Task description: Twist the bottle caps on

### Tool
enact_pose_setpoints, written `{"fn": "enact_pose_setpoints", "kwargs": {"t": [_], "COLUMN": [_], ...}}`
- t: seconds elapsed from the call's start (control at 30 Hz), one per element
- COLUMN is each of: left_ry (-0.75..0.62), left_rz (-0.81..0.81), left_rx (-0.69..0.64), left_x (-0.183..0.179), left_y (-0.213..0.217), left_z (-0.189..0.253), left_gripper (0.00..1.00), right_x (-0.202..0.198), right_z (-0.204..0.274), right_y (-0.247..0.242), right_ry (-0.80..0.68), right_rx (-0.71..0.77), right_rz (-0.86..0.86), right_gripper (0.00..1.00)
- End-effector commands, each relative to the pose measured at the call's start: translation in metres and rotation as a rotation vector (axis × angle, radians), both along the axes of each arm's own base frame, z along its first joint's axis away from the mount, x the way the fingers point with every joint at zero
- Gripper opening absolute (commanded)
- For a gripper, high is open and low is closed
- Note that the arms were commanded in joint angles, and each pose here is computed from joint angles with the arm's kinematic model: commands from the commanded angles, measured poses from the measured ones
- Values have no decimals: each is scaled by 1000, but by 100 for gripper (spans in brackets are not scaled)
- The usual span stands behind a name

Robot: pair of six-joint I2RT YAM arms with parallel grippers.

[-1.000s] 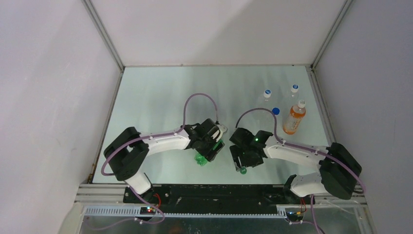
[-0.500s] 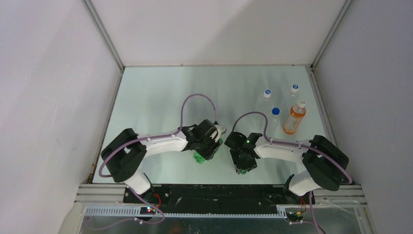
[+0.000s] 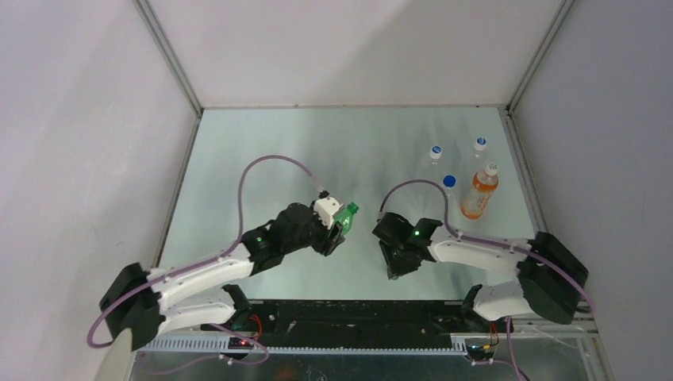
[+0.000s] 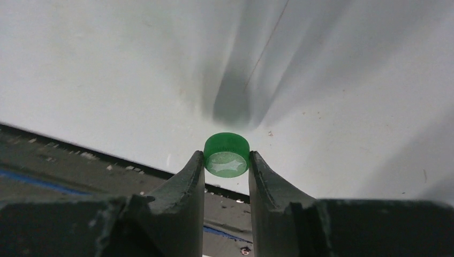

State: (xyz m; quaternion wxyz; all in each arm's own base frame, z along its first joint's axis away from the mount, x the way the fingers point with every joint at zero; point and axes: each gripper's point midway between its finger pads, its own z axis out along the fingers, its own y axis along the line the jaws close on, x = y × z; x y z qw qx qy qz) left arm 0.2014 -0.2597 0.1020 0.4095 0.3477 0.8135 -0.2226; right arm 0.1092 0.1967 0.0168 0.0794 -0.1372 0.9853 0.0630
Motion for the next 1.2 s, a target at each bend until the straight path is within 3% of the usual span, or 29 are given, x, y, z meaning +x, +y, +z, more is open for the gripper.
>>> {"fn": "enact_pose_setpoints", "kwargs": {"t": [0.0, 0.1, 0.3, 0.47, 0.67, 0.9, 1.17], "left_ry": [-234, -315, -464, -527, -588, -514, -481], "left_rz": [-8, -37, -97, -186, -284, -445, -616], "left_rx": [-183, -242, -259, -181, -116, -58, -58], "left_x": [13, 5, -8, -18, -25, -43, -59], "left_y": [-4, 3, 20, 28, 29, 19, 3], "left_z": [61, 84, 124, 137, 143, 147, 151], "left_gripper": [29, 29, 32, 33, 36, 35, 35], "right_x": [23, 31, 33, 32, 24, 14, 20], "right_z": [46, 83, 185, 245, 283, 310, 300], "right_y": [16, 29, 51, 56, 57, 55, 60], "right_ry": [-168, -261, -524, -687, -886, -1103, -1169], "right_rx": [131, 233, 542, 647, 713, 709, 629], "right_rz": [82, 195, 464, 655, 885, 1153, 1337], "right_gripper": [10, 0, 0, 0, 0, 0, 0]}}
